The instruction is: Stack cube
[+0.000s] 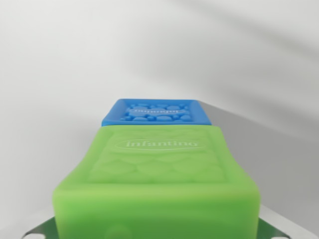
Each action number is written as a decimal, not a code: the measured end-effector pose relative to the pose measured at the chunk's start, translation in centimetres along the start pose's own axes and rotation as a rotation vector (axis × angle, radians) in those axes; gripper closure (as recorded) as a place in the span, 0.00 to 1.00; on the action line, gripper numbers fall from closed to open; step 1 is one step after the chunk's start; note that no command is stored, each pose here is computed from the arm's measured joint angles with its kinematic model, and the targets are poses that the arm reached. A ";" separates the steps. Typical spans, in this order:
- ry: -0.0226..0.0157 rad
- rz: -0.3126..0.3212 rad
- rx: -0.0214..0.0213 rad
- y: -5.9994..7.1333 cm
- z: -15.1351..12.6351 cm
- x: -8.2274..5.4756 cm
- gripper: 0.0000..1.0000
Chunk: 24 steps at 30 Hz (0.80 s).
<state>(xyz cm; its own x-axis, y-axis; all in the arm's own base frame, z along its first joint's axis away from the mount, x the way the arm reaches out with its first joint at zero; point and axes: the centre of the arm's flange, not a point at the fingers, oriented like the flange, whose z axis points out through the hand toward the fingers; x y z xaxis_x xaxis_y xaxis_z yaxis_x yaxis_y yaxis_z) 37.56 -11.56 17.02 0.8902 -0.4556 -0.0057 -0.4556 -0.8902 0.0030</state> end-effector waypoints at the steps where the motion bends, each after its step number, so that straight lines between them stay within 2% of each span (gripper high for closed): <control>1: 0.0000 0.000 0.0000 0.0 0.0 0.0 1.00; 4: -0.0003 0.000 -0.0001 0.0 0.1 0.0 1.00; 5: -0.0003 0.000 -0.0001 0.0 0.2 0.0 0.00; 24: 0.0011 -0.001 0.0003 0.0 0.1 0.0 0.00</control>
<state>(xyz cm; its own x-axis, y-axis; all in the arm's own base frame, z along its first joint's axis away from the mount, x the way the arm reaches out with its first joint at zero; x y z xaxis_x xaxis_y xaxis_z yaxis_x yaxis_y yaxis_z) 37.59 -11.56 16.87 0.8905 -0.4549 -0.0046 -0.4549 -0.8905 0.0027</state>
